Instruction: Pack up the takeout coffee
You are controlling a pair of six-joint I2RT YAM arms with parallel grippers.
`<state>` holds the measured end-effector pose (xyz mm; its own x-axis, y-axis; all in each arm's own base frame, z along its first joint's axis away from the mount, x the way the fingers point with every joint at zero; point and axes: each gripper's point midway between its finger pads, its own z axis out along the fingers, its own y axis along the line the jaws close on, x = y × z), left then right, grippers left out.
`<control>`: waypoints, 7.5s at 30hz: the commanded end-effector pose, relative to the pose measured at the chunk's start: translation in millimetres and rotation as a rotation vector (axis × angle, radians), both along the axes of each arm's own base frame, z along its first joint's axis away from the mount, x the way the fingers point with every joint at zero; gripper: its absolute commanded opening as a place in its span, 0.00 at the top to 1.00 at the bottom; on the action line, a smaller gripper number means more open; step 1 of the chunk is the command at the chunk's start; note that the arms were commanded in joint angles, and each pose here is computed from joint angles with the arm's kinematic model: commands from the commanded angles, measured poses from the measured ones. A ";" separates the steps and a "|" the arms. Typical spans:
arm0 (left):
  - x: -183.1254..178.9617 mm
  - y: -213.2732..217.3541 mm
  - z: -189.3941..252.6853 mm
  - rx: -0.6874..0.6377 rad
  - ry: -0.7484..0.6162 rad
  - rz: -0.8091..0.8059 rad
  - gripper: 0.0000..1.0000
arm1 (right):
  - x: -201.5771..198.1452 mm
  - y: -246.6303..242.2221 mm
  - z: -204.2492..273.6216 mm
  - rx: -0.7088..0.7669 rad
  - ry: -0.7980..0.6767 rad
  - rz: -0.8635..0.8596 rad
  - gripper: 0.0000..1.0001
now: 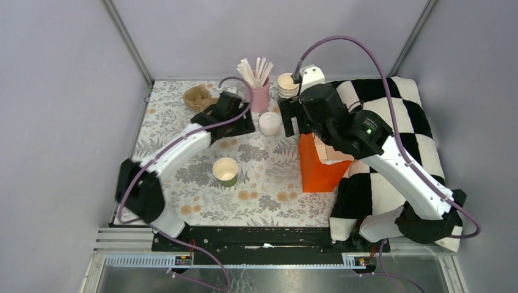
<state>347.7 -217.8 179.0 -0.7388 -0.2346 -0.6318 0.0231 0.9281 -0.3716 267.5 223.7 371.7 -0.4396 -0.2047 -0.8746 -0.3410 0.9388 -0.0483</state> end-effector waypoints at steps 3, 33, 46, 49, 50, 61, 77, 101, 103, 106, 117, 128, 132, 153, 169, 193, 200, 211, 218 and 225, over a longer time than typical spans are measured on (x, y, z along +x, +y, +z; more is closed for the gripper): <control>62.5 -52.8 11.8 0.011 -0.091 -0.034 0.34 | -3.2 -19.1 9.4 -0.007 -0.086 -0.010 0.03; 145.7 -60.7 -85.6 0.301 -0.013 0.055 0.83 | 4.7 -59.3 7.6 -0.175 -0.198 -0.057 0.00; 149.9 -64.3 -83.7 0.298 -0.021 0.046 0.90 | 6.7 -60.0 5.6 -0.167 -0.185 -0.056 0.00; 149.9 -62.9 -85.0 0.308 -0.018 0.048 0.91 | 6.5 -60.2 6.1 -0.163 -0.186 -0.057 0.00; 150.0 -63.1 -85.9 0.309 -0.017 0.046 0.91 | 6.3 -60.2 6.5 -0.161 -0.186 -0.057 0.00; 149.6 -64.6 -75.4 0.293 -0.025 0.045 1.00 | 5.0 -61.0 7.5 -0.151 -0.185 -0.058 0.00; 129.5 -68.0 18.8 0.104 -0.050 0.055 1.00 | 0.2 -59.1 13.9 -0.067 -0.182 -0.068 0.00; -31.6 72.4 223.1 -0.758 -0.162 0.158 1.00 | -54.9 93.3 80.8 0.615 0.135 0.425 0.00; -42.1 69.7 235.2 -0.893 -0.162 0.125 1.00 | -60.8 103.7 93.9 0.695 0.141 0.475 0.00; -58.7 60.4 258.9 -1.085 -0.181 0.048 1.00 | -69.3 115.9 109.4 0.792 0.148 0.548 0.00; -93.4 48.9 299.5 -1.334 -0.168 -0.160 1.00 | -62.9 128.4 155.1 1.162 0.202 0.685 0.00; -89.9 44.7 310.7 -1.396 -0.113 -0.212 1.00 | -34.4 154.7 163.7 1.288 0.284 0.771 0.00; -86.5 44.7 307.6 -1.406 -0.094 -0.204 1.00 | -26.0 164.1 162.4 1.298 0.291 0.786 0.00; -81.4 42.7 297.0 -1.414 -0.054 -0.208 1.00 | -10.4 166.7 164.2 1.388 0.243 0.756 0.00; -76.9 42.0 292.7 -1.374 -0.061 -0.188 1.00 | 6.6 169.8 148.1 1.341 0.268 0.637 0.00; -75.5 46.1 291.4 -1.395 -0.079 -0.147 1.00 | 6.1 171.5 152.4 1.359 0.246 0.671 0.00; -74.3 46.4 291.5 -1.387 -0.082 -0.136 1.00 | 8.9 170.4 145.3 1.326 0.245 0.639 0.00; -72.1 48.2 287.4 -1.408 -0.074 -0.111 1.00 | 4.7 169.9 153.3 1.333 0.207 0.682 0.00; -71.4 47.9 285.6 -1.412 -0.067 -0.110 1.00 | 5.6 170.7 152.6 1.338 0.202 0.687 0.00; -70.5 47.6 285.3 -1.397 -0.068 -0.107 1.00 | 11.1 174.3 146.3 1.314 0.218 0.662 0.00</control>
<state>285.5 -172.6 446.7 -0.7742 -0.6256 0.0965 0.0489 -0.2111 -0.9763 282.0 401.8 495.6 -0.7677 0.4274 -0.4774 -0.5410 -0.0333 0.8403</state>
